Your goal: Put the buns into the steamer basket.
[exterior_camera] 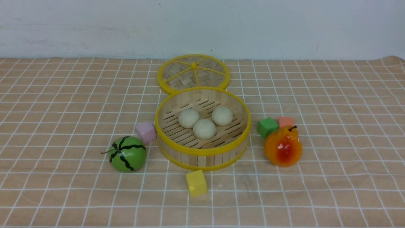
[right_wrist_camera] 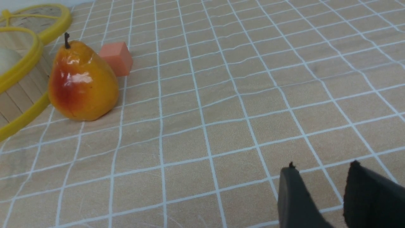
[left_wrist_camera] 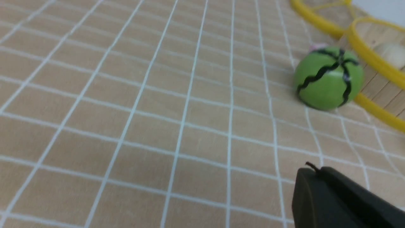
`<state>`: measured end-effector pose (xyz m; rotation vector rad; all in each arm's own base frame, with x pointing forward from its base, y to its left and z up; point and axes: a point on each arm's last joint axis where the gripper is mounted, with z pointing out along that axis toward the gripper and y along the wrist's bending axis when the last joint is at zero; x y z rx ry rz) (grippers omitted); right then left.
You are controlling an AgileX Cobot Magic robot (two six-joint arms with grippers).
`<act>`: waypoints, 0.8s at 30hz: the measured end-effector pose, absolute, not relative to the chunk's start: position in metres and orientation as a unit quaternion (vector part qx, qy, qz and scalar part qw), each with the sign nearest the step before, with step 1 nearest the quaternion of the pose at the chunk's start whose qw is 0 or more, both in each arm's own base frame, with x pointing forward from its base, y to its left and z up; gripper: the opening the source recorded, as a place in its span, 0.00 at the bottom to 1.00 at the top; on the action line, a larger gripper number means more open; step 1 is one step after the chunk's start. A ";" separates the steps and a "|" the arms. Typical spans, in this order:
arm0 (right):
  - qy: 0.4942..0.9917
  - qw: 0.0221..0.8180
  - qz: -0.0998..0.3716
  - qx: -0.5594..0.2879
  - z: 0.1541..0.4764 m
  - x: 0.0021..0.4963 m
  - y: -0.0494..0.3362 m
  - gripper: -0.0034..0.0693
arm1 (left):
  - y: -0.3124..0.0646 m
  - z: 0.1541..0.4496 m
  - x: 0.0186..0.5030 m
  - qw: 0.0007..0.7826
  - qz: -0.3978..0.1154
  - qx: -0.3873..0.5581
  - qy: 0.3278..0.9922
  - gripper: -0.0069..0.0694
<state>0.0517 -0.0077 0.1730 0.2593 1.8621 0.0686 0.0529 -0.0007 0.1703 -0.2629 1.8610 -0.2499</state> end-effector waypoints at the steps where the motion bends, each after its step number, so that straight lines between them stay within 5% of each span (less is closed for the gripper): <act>1: 0.800 0.589 0.029 0.111 0.173 0.052 -0.008 0.38 | -0.001 0.170 0.053 0.582 -0.107 -0.113 0.798 0.07; 24: 0.800 0.589 0.029 0.111 0.173 0.052 -0.008 0.38 | 0.000 0.170 0.053 0.582 -0.106 -0.115 0.798 0.09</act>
